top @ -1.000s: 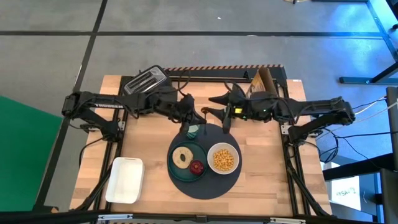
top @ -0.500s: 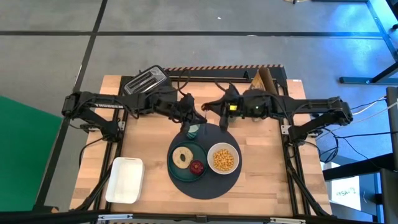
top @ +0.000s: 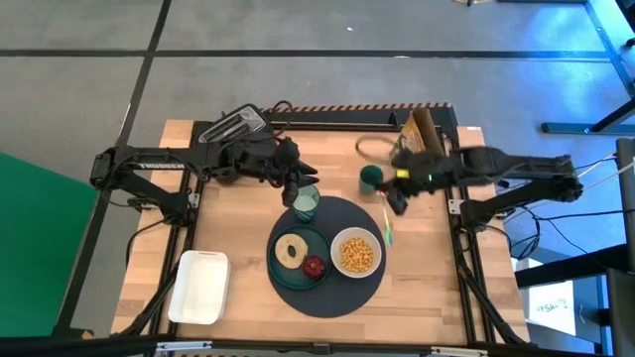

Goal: Arrange a breakfast setting
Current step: Put the gold spoon on the blue tablemat to the right of the white bowl, then return to Home Position

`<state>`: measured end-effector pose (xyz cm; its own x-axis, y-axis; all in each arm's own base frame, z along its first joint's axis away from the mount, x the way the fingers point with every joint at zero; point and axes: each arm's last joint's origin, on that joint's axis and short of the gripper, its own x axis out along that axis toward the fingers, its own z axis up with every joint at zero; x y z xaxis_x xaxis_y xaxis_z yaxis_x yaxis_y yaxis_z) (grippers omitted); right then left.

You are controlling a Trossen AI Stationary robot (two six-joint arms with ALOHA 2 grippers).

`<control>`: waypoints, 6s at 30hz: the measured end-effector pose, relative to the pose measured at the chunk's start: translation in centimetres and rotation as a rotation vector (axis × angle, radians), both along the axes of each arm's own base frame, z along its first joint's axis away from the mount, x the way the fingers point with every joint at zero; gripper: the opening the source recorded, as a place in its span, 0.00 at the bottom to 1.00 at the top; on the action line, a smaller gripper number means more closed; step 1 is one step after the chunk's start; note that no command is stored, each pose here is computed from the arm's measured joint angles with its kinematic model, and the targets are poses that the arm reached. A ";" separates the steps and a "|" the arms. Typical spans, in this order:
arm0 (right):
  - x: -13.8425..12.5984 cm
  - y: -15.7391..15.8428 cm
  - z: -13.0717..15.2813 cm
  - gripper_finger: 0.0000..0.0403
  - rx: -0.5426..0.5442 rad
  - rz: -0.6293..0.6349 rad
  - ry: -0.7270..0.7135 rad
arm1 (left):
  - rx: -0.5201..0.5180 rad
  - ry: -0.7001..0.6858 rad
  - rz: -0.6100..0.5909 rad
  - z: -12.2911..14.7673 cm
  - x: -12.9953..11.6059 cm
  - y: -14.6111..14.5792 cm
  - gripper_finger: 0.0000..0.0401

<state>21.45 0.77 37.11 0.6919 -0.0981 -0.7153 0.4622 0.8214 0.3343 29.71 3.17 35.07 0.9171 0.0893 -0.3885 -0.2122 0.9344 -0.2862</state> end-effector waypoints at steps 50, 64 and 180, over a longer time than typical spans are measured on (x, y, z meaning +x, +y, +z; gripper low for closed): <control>-2.8 4.6 -23.9 0.13 0.249 -0.218 -0.017 | -0.029 0.063 0.026 -0.6 -0.3 0.7 0.31; -3.5 3.9 -16.8 0.43 0.075 -0.266 -0.088 | 0.001 -0.066 0.024 2.8 -3.2 1.1 0.31; -11.8 -1.7 -20.1 0.00 -0.428 0.165 -0.795 | 0.300 -0.411 -0.240 -18.2 -19.4 -4.2 0.00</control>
